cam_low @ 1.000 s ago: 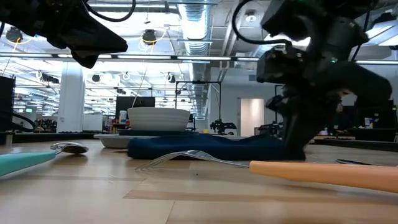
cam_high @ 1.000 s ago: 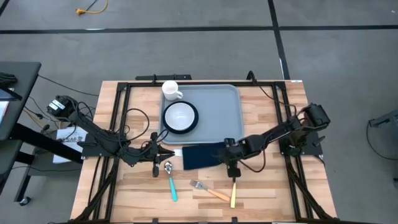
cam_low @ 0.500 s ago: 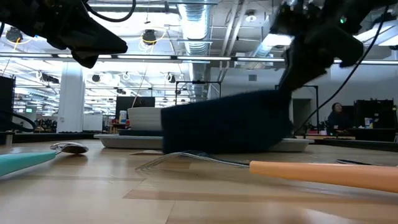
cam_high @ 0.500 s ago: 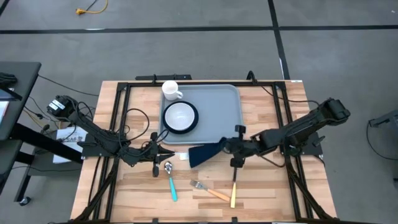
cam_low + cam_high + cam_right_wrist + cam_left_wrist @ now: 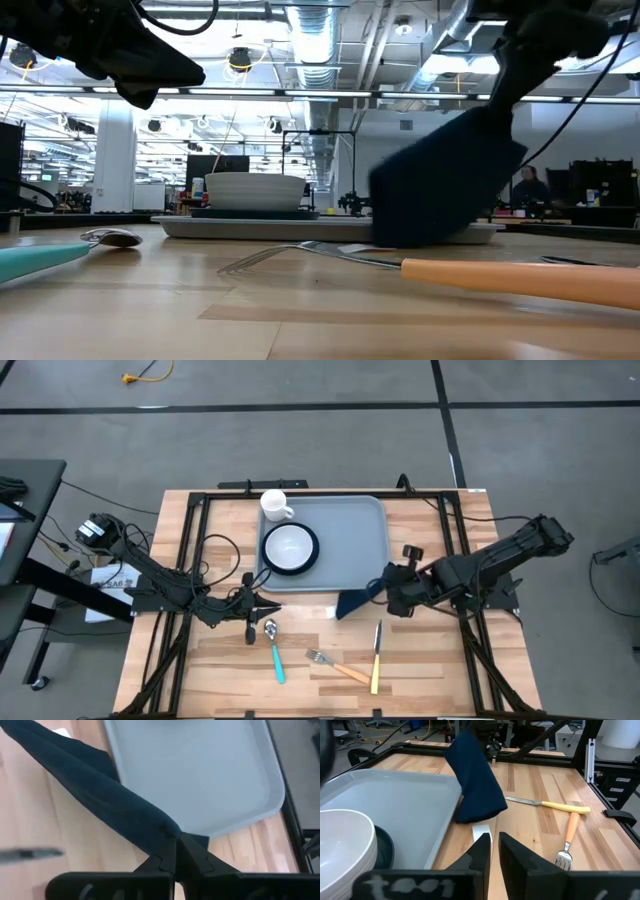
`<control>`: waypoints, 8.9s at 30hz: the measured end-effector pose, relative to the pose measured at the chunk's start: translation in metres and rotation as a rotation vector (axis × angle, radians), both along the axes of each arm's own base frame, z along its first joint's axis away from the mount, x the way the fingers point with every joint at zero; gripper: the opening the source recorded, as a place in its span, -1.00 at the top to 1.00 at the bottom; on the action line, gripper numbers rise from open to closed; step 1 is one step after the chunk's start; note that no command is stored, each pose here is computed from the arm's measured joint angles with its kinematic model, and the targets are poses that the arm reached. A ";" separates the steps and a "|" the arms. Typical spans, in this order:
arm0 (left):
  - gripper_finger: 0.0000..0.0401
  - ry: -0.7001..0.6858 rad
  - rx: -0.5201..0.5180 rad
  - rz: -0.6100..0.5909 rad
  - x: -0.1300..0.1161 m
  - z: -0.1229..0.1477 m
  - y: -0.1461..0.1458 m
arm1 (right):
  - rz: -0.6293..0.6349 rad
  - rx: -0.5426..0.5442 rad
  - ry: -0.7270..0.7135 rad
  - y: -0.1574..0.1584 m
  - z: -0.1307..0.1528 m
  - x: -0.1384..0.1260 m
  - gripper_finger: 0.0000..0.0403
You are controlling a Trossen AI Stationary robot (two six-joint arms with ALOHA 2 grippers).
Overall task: Set up tray
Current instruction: Put the dark blue table napkin on the gray serving tray to the right of the black plate, then put the orange fork on the dark blue napkin
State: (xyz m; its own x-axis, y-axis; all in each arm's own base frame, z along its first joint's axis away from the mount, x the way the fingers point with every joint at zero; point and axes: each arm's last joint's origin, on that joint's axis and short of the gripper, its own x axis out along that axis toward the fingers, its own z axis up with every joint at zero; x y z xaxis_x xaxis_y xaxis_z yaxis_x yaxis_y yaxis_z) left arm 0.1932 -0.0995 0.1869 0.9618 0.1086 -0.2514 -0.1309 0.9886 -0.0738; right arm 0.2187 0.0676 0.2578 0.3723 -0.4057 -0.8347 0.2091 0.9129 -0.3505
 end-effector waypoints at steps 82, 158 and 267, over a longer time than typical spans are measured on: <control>0.88 -0.007 -0.013 0.016 0.000 0.000 0.000 | 0.144 0.165 0.196 -0.229 -0.042 0.154 1.00; 0.88 -0.106 0.025 -0.338 -0.044 0.036 0.025 | 0.017 0.429 -0.069 0.050 0.033 0.130 -0.08; 0.88 -0.182 -0.089 -0.503 -0.088 -0.012 0.059 | -0.212 0.566 0.090 0.135 -0.123 0.186 0.91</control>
